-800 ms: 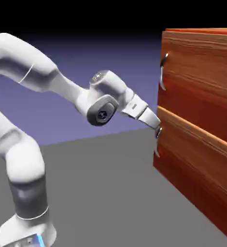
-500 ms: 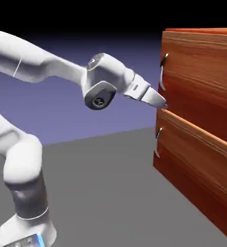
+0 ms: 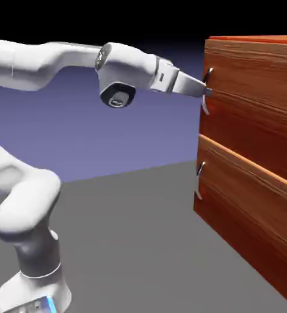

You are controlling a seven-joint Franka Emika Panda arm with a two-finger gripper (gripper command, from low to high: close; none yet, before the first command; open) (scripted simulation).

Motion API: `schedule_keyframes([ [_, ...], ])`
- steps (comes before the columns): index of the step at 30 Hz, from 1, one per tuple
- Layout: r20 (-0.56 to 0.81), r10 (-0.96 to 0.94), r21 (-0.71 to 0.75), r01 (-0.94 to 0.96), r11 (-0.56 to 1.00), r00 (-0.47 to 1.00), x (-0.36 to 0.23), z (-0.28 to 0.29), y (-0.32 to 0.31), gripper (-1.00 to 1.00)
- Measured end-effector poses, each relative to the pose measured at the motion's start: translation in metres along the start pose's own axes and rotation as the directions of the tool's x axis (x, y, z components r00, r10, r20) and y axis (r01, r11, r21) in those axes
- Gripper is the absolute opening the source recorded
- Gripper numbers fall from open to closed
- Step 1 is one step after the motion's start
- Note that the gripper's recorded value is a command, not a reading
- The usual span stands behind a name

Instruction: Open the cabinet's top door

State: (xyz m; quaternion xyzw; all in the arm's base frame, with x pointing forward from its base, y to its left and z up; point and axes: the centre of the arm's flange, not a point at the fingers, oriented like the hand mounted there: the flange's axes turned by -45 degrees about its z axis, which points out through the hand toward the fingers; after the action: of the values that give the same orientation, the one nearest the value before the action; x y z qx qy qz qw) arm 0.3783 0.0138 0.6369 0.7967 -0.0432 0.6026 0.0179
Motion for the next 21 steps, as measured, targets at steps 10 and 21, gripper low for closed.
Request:
schedule_keyframes([
  [10, -0.14, -0.006, 0.004, 0.006, 1.0, 0.99, 0.015, -0.006, -0.043, 0.0],
  [21, -0.24, -0.022, 0.02, 0.027, 0.999, 0.971, -0.001, 0.019, -0.105, 0.0],
])
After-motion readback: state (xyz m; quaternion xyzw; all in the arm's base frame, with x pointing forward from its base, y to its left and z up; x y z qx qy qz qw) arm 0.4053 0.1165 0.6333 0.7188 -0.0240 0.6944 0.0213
